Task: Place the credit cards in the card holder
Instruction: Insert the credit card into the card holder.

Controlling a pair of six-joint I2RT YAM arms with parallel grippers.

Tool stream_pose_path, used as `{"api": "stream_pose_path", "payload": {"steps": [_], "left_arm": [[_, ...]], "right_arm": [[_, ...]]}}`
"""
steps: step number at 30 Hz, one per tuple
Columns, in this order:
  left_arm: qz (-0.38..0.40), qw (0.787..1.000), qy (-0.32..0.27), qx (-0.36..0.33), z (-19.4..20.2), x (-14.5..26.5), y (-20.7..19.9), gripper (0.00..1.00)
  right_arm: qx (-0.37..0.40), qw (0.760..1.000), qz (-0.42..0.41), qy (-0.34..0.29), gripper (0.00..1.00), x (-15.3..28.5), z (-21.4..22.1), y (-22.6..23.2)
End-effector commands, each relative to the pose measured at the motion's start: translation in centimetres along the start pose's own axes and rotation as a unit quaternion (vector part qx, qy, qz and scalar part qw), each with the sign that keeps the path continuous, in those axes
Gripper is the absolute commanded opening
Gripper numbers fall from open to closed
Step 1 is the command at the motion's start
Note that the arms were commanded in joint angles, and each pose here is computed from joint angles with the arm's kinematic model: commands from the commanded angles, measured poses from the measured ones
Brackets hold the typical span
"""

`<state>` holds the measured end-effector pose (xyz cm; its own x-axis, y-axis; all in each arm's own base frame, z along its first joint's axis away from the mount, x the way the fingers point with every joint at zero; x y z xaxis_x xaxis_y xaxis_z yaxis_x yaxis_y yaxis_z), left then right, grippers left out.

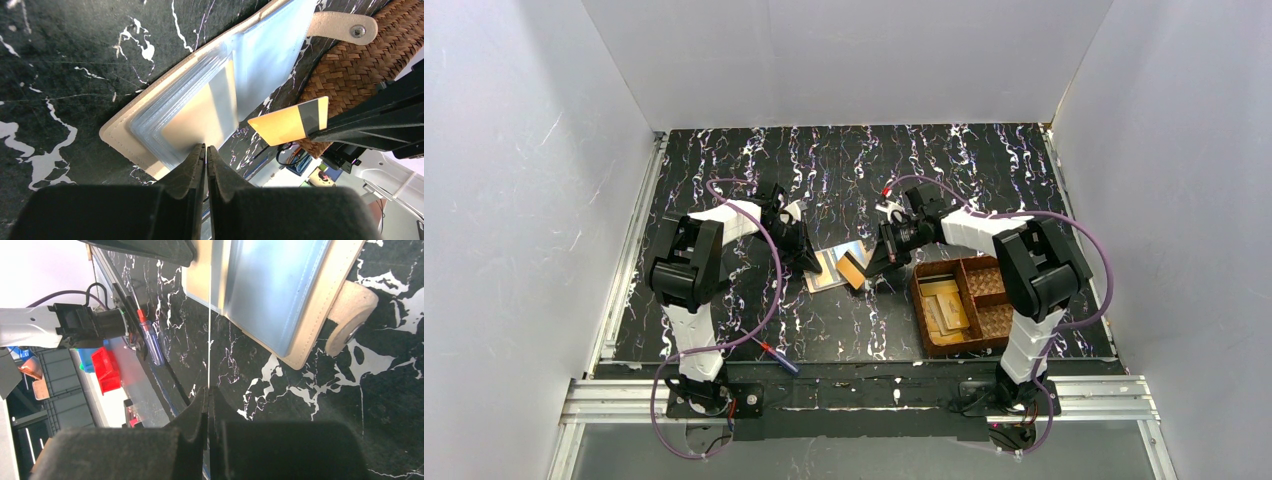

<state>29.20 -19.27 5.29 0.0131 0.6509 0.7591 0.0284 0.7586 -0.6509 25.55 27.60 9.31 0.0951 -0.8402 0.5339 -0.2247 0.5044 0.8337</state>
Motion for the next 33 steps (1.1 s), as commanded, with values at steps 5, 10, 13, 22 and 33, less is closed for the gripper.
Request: {"api": "stream_pose_path", "payload": {"steps": [5, 10, 13, 22, 33], "left_arm": [[-0.036, 0.999, 0.011, 0.001, 0.7, -0.5, 1.7, 0.05], [-0.034, 0.999, 0.01, 0.001, 0.7, -0.4, 1.6, 0.05], [-0.035, 0.999, 0.01, 0.001, 0.7, -0.4, 1.7, 0.04], [-0.035, 0.999, 0.009, -0.001, 0.7, -0.4, 1.6, 0.04], [-0.034, 0.999, 0.009, -0.001, 0.7, -0.4, 1.6, 0.03]], "right_arm": [[0.008, 1.0, -0.002, 0.014, 0.01, -0.8, 0.0, -0.1], [0.004, 1.0, 0.007, 0.016, 0.01, -1.1, 0.2, -0.7], [0.002, 1.0, 0.019, 0.015, 0.01, -1.1, 0.3, -1.1], [-0.002, 1.0, 0.029, -0.001, 0.01, -0.1, 0.3, -1.2], [-0.002, 1.0, 0.012, 0.013, 0.01, -0.2, 0.9, -1.0]]}}
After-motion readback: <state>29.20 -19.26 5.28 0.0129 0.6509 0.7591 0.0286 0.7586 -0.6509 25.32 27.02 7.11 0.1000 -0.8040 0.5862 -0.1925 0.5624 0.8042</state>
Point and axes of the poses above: each gripper's point midway between its finger pads, its own x axis back along the fingers, its own y axis along the line the jaws close on, z = x × y, the point moved 3 cm from there along x, back along the fingers, and after that the axes turned 6 degrees about -x, right-handed, at the moved point
